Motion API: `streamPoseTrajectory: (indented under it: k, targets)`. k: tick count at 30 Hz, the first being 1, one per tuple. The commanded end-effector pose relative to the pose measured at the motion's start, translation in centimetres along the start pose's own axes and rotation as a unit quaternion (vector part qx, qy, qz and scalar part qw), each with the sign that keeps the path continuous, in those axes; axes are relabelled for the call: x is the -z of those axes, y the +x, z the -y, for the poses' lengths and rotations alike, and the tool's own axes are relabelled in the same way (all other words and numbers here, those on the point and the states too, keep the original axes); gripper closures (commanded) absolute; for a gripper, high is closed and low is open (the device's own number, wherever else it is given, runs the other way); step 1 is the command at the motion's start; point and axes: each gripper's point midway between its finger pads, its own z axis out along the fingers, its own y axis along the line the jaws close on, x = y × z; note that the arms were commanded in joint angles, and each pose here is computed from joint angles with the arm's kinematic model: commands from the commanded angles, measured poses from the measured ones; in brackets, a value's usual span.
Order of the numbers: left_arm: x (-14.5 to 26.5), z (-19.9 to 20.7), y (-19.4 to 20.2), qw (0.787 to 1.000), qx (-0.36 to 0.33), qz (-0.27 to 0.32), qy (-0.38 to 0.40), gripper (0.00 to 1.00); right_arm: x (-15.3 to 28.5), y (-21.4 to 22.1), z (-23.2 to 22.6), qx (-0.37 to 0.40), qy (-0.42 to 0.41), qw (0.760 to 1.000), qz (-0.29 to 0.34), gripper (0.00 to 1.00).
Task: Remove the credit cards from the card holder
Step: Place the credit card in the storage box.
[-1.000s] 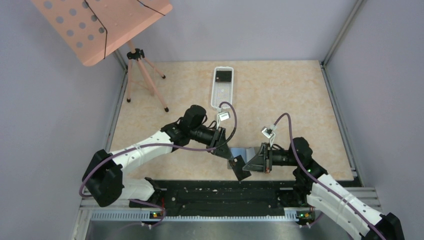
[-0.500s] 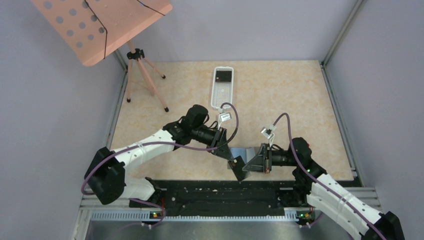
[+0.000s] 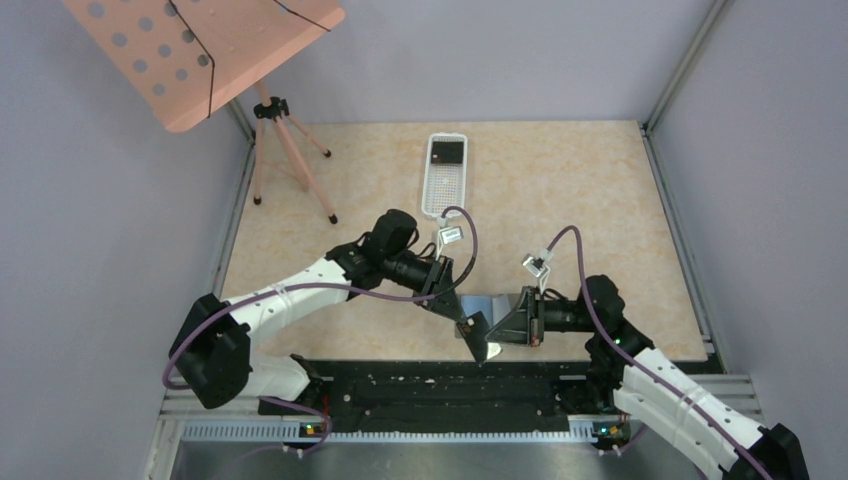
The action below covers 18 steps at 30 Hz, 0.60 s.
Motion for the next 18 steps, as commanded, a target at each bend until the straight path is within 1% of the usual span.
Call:
streamPoseTrajectory:
  k: [1,3,9,12,16,17,18]
  targets:
    - [0.1,1.4,-0.6,0.999,-0.028,0.001,0.026,0.75,-0.1,-1.2,-0.6,0.026,-0.011,0.999,0.018,1.0]
    - [0.1,1.3,-0.4,0.999,-0.025,0.0,0.027,0.8,-0.2,-1.3,-0.5,0.026,-0.007,0.999,0.02,1.0]
    - [-0.2,1.0,-0.1,0.999,-0.016,-0.006,0.038,0.92,-0.5,-1.7,0.0,0.021,-0.002,1.0,0.022,1.0]
    - [-0.4,0.8,0.1,0.999,-0.012,-0.012,0.043,0.99,-0.6,-2.0,-0.1,0.022,-0.003,0.999,0.023,1.0]
    - [-0.4,0.8,0.3,0.999,-0.013,-0.014,0.048,1.0,-0.7,-2.2,0.0,0.024,0.001,0.999,0.028,1.0]
    - [-0.3,0.9,0.3,0.999,-0.017,-0.012,0.048,1.0,-0.7,-2.2,0.1,0.023,0.003,0.999,0.03,0.99]
    - [-0.3,0.9,0.1,0.999,-0.019,-0.009,0.046,1.0,-0.7,-2.3,0.3,0.021,0.007,0.999,0.033,0.94]
